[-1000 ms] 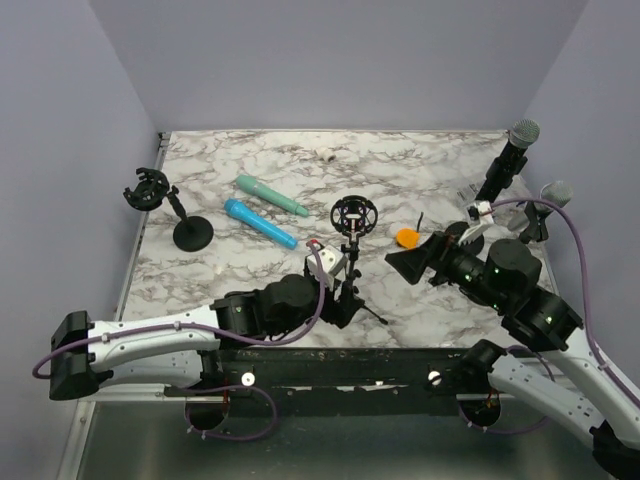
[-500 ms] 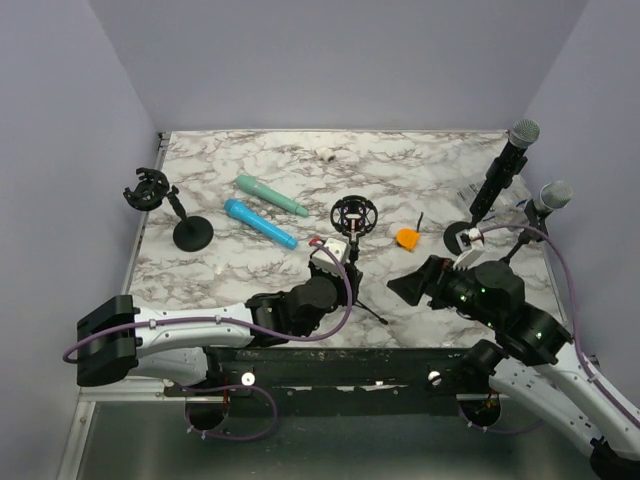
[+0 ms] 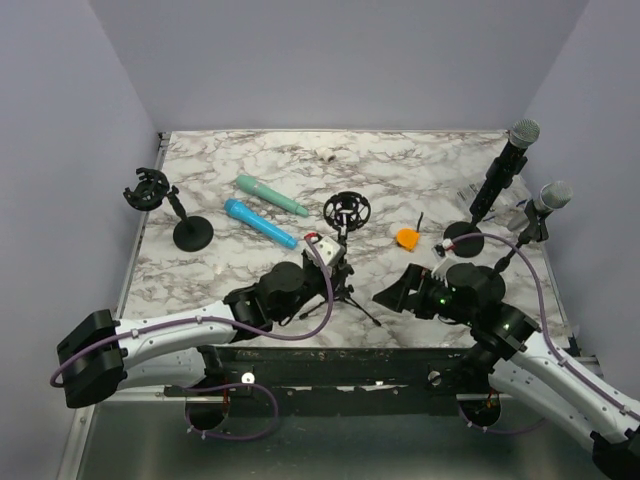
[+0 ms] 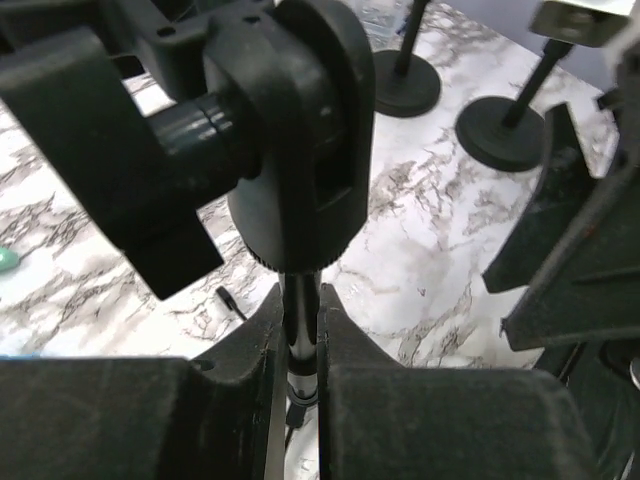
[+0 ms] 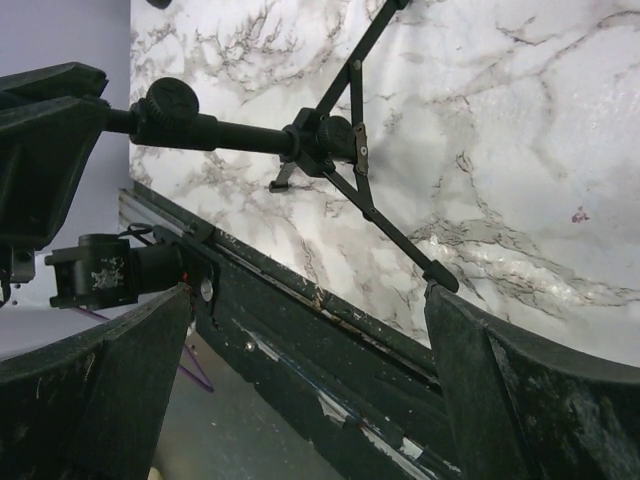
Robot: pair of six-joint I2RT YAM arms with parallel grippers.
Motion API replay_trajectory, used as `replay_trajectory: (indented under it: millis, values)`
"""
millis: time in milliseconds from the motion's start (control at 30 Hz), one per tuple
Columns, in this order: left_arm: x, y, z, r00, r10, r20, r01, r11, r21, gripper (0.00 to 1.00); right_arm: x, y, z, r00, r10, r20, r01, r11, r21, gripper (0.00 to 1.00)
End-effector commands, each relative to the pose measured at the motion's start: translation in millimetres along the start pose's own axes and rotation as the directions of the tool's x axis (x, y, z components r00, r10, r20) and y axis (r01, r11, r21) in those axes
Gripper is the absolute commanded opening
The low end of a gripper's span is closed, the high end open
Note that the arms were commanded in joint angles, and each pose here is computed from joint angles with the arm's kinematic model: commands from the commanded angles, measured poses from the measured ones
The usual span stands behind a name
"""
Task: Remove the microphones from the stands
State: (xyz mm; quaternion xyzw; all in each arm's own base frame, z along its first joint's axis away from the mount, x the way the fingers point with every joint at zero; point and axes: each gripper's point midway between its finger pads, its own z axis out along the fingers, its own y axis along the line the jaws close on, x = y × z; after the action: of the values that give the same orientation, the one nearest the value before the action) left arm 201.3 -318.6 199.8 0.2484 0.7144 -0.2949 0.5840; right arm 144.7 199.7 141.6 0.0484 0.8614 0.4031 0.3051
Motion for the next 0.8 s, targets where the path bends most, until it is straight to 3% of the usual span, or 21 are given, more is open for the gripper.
replay_trajectory:
  millis: [0, 133, 233, 433, 600, 667, 767]
  values:
    - [4.2, -20.3, -12.6, 0.987, 0.158, 0.003, -0.154, 0.956, 0.249, 0.0, 9.0, 8.2, 13.0, 0.998, 0.04, -0.047, -0.043, 0.997, -0.07, 1.0]
    - [8.3, -29.4, -16.8, 0.958, 0.287, -0.029, -0.257, 0.895, 0.366, 0.0, 16.9, 12.9, 22.5, 0.994, 0.057, -0.089, -0.067, 0.991, -0.116, 1.0]
    - [13.0, -27.7, -20.5, 0.956, 0.29, -0.046, -0.241, 0.866, 0.438, 0.0, 19.9, 21.6, 27.9, 0.992, 0.057, -0.112, -0.076, 0.982, -0.173, 1.0]
    - [29.5, -24.3, -19.1, 0.948, 0.3, -0.105, -0.219, 0.857, 0.467, 0.0, 19.1, 40.3, 38.0, 0.989, 0.005, -0.148, -0.045, 0.963, -0.267, 1.0]
    - [27.6, -17.0, -18.8, 0.952, 0.281, -0.124, -0.204, 0.881, 0.426, 0.0, 17.9, 53.2, 44.3, 0.975, 0.031, -0.218, -0.111, 0.924, -0.367, 1.0]
    - [24.3, -11.2, -18.2, 0.958, 0.25, -0.139, -0.18, 0.905, 0.386, 0.09, 15.8, 59.9, 45.4, 0.974, 0.012, -0.228, -0.105, 0.911, -0.4, 1.0]
    - [20.1, -11.9, -21.5, 0.971, 0.182, -0.155, -0.111, 0.917, 0.383, 0.41, 7.6, 59.8, 49.4, 0.975, -0.004, -0.222, -0.086, 0.916, -0.391, 1.0]
